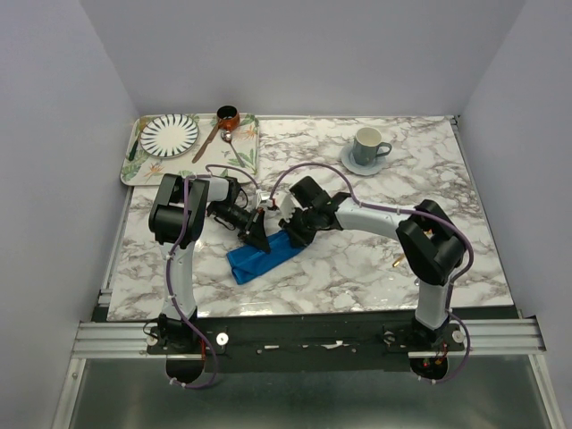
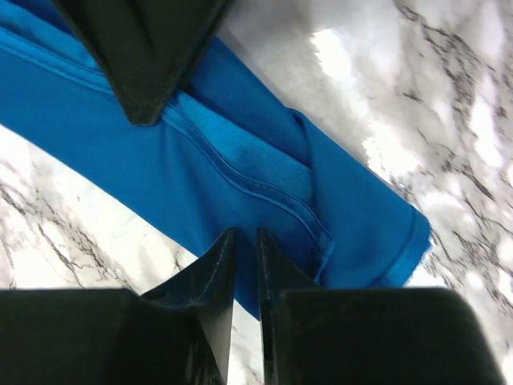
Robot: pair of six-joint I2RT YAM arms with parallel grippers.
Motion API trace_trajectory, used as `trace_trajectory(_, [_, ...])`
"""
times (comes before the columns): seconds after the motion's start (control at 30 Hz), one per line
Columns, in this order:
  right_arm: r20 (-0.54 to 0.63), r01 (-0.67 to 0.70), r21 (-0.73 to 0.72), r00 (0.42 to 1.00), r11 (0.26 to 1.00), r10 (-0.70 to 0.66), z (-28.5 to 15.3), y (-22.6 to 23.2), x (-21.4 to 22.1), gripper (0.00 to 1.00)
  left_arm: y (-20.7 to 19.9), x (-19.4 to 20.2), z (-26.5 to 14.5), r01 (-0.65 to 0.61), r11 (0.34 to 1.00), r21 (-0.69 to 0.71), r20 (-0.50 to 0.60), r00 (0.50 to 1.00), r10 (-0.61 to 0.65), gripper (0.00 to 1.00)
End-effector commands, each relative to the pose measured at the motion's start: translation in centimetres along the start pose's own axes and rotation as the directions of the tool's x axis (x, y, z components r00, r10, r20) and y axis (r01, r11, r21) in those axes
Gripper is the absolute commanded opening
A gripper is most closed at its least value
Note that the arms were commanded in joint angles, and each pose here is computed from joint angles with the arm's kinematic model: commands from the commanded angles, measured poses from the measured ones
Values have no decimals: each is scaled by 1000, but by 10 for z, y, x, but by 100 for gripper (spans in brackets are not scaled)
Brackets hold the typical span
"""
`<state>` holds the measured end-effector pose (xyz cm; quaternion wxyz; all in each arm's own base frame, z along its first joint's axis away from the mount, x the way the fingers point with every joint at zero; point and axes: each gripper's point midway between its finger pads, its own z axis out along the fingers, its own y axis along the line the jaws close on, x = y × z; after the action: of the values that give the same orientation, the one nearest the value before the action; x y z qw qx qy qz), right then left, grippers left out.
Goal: Fold the napkin into a case and place the utensils inside
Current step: Grasp the top corner of the smaller rectangle folded napkin at the center of the board.
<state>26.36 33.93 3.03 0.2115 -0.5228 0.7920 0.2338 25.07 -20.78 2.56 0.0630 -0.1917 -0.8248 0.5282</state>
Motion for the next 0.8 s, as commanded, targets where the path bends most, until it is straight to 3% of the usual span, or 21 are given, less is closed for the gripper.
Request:
trace_trajectory(0.0, [23, -20, 122, 1000, 992, 18, -17, -15, -12, 27, 25, 0, 2, -44, 997, -65, -14, 999, 43, 0])
trace_trajectory(0.3, [0, -75, 185, 997, 980, 76, -14, -26, -5, 29, 25, -1, 2, -45, 997, -64, -12, 999, 44, 0])
trace_trajectory(0.77, [-126, -204, -192, 975, 960, 182, 7, 37, 9, 29, 25, 1, 2, -45, 997, -68, -13, 999, 44, 0])
